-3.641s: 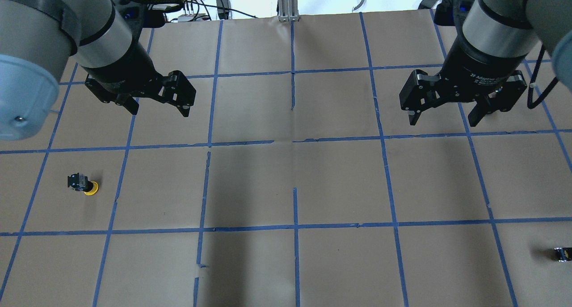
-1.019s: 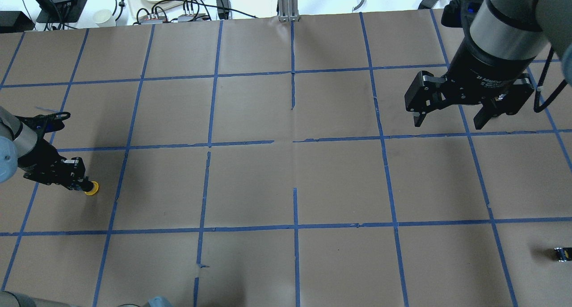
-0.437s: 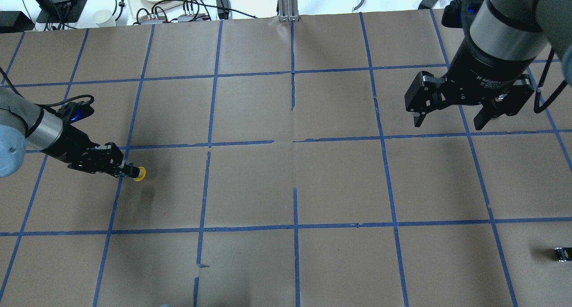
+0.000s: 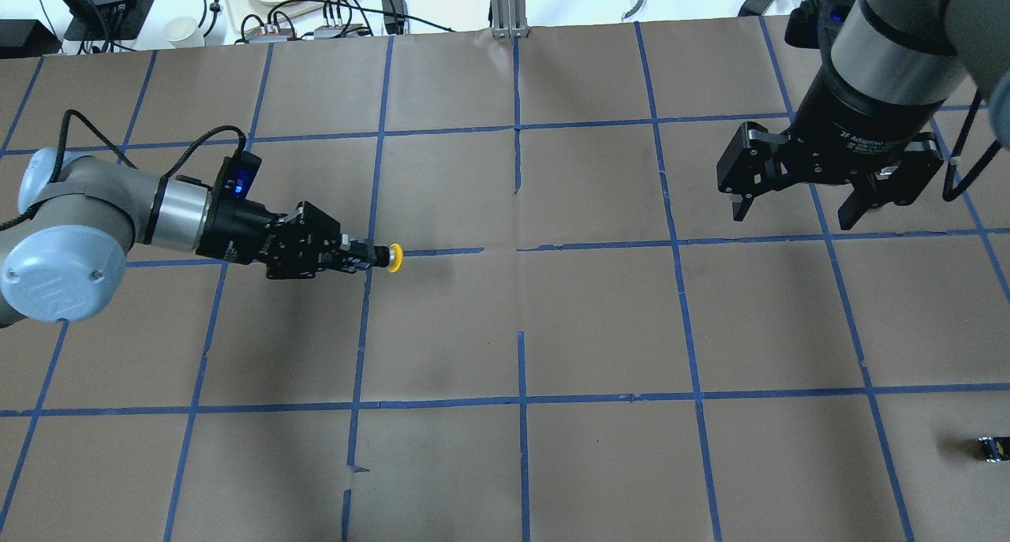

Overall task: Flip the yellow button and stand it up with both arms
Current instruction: 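Lift the yellow button and carry it toward the right gripper, then hold the button out with the left gripper while the right gripper approaches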

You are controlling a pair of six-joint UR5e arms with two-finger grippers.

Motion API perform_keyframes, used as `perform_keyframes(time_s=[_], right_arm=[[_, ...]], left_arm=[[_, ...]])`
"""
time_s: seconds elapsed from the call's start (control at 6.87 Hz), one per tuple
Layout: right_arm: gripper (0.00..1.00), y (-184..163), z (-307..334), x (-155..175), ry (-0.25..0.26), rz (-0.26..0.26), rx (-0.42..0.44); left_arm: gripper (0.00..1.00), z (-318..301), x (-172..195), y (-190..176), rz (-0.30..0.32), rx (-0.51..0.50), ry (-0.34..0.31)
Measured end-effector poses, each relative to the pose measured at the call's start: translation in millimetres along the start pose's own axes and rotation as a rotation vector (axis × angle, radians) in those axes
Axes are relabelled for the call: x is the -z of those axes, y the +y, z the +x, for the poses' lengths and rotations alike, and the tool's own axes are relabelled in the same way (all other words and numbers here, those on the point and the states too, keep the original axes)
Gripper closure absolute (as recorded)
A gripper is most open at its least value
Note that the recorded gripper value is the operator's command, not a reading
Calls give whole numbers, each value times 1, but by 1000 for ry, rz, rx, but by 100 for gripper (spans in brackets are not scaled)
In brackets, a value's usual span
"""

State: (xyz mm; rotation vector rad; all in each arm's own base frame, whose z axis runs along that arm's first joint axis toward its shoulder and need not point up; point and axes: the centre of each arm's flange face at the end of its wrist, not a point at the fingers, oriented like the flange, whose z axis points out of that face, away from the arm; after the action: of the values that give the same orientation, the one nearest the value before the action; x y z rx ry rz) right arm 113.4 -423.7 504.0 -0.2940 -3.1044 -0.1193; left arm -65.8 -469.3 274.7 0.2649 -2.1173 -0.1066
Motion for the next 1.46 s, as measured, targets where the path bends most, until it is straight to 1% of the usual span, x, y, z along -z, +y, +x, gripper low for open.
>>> perform_keyframes(time_s=[0.15, 0.29, 0.44, 0.58, 0.73, 0.87, 1.02, 1.17, 1.31, 1.46], right_arm=[[0, -8, 18, -1, -21, -16, -58], [0, -13, 34, -2, -66, -39, -145], [0, -14, 38, -1, -130, -65, -259], [0, -15, 35, 2, -218, -93, -374], [0, -17, 28, 5, -310, -123, -444], [0, -19, 23, 8, -381, -151, -499], [0, -21, 21, 12, -458, -189, -578], [0, -25, 24, 17, -541, -234, -674], [0, -29, 29, 21, -610, -276, -759], [0, -30, 29, 27, -666, -310, -811]], left_arm=[[84, 31, -26, 14, -12, 80, 184], [84, 53, -53, 31, -48, 163, 359], [84, 70, -78, 49, -92, 210, 497], [84, 89, -102, 66, -139, 238, 623], [84, 105, -120, 79, -181, 251, 718], [84, 117, -131, 87, -211, 257, 780], [84, 126, -137, 92, -228, 255, 816], [84, 135, -139, 93, -239, 242, 834], [84, 148, -143, 92, -257, 225, 846], [85, 161, -152, 93, -285, 213, 857]])
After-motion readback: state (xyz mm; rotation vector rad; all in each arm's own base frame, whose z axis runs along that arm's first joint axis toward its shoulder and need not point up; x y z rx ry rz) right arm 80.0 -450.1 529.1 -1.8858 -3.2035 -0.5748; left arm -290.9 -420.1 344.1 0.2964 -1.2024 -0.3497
